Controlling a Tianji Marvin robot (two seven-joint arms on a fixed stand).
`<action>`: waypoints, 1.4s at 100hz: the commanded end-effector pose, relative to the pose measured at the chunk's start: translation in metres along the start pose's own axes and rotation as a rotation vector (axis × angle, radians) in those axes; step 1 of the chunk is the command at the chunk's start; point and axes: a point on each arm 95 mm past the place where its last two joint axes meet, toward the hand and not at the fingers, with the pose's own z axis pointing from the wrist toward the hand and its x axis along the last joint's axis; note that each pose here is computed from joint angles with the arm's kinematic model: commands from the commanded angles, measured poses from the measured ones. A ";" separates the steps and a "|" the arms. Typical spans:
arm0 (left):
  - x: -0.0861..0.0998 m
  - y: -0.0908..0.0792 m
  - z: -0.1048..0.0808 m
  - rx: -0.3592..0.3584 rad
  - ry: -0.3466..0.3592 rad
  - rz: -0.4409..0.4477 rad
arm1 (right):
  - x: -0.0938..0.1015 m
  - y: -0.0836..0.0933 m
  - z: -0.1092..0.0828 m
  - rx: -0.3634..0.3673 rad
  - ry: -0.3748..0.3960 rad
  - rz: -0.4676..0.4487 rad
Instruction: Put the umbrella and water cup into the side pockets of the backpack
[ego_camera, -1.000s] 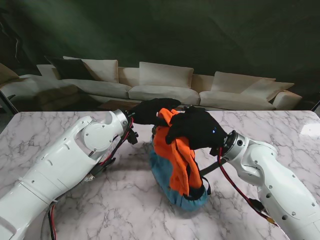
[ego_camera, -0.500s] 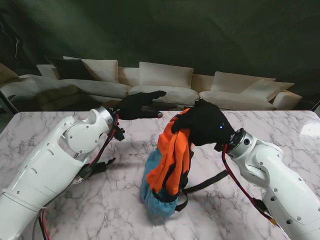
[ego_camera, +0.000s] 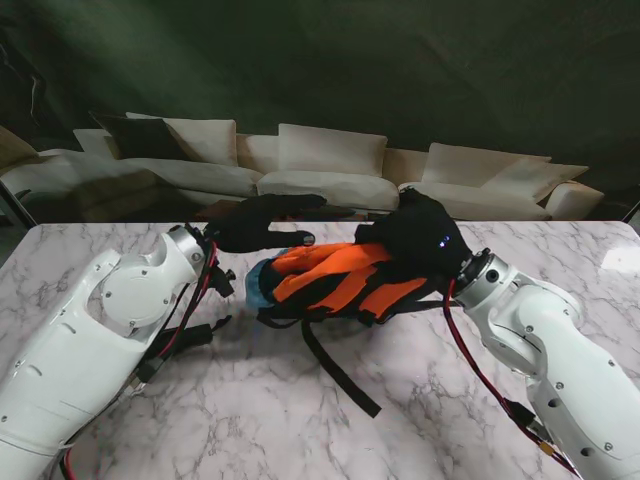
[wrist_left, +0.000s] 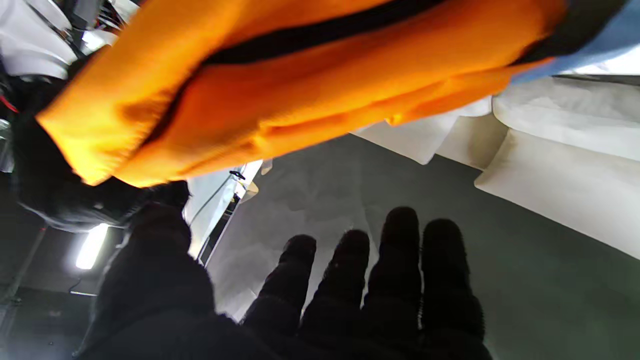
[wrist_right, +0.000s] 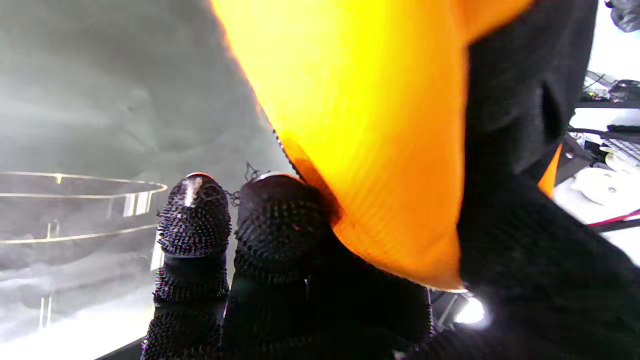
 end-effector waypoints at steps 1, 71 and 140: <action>-0.001 0.003 -0.004 -0.036 0.011 0.013 | -0.003 0.002 0.004 0.004 -0.005 -0.010; 0.004 0.027 0.015 -0.175 0.083 0.051 | -0.006 -0.013 0.017 0.077 -0.039 0.017; 0.001 0.048 0.044 -0.066 -0.054 0.015 | 0.014 -0.007 -0.006 0.088 -0.058 0.179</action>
